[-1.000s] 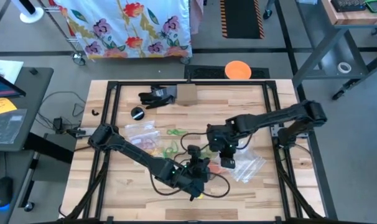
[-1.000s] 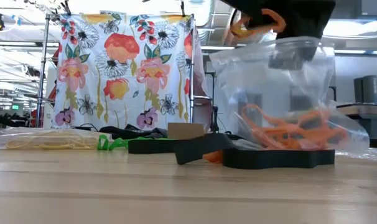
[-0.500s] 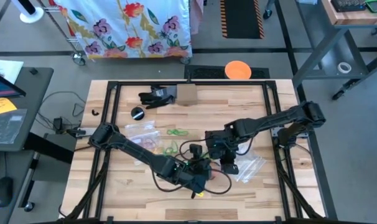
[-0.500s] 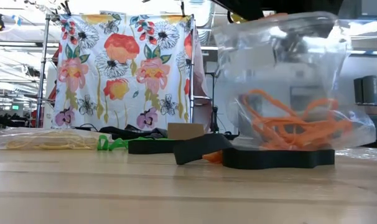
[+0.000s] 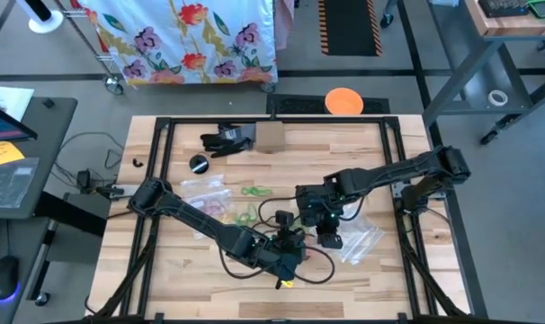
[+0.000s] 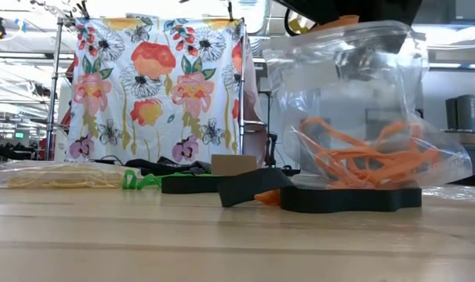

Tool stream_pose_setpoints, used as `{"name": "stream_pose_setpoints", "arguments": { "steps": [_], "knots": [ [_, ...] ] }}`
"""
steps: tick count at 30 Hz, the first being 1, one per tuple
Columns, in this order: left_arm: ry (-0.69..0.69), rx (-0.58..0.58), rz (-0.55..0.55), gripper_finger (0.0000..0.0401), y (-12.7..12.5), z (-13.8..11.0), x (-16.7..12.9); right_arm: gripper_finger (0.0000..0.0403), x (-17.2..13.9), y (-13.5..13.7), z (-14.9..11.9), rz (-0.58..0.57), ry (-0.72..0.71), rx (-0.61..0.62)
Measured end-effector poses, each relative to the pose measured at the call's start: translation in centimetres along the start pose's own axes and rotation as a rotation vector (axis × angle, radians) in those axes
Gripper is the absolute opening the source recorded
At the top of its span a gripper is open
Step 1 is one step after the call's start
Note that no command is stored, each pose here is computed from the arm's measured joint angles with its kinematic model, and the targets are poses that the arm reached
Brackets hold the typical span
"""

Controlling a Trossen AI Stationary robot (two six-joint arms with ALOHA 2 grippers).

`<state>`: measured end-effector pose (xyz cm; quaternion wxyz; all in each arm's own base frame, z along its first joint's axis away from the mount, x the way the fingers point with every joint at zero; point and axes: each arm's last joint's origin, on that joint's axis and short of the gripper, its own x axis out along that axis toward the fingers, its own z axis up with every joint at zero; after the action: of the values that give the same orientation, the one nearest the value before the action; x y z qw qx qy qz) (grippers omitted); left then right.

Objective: Sort rubber bands
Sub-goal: Put the orange rubber band into the transparent zip bag

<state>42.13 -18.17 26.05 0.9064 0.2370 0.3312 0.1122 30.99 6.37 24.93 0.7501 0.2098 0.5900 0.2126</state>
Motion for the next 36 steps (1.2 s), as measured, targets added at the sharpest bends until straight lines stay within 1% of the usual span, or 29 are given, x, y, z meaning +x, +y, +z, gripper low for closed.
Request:
{"name": "stream_pose_setpoints", "arguments": {
  "steps": [6, 12, 22, 29, 33, 36],
  "knots": [
    [-0.014, 0.007, 0.001, 0.0000, 0.0, 0.2, 0.0, 0.0005, -0.1, -0.1, 0.1, 0.001, -0.009, 0.002],
    [-0.014, 0.007, 0.002, 0.0000, 0.0, 0.2, 0.0, 0.0005, -0.3, -0.4, 0.4, 0.002, -0.035, 0.062],
    [-0.020, 0.019, -0.006, 0.0000, -0.5, 0.2, -0.4, 0.0005, -0.4, -0.6, 0.4, 0.003, -0.037, 0.165],
    [-0.005, 0.043, -0.013, 0.0000, -0.8, 0.0, -0.7, 0.0005, -0.4, -0.6, 0.5, 0.003, -0.038, 0.176],
    [0.009, 0.058, -0.019, 0.0000, -1.1, -0.2, -0.9, 0.0005, -0.4, -0.6, 0.6, 0.009, -0.052, 0.241],
    [0.010, 0.060, -0.009, 0.0000, -1.1, -0.2, -1.0, 0.0005, -0.4, -0.4, 0.9, 0.021, -0.078, 0.230]
  ]
}}
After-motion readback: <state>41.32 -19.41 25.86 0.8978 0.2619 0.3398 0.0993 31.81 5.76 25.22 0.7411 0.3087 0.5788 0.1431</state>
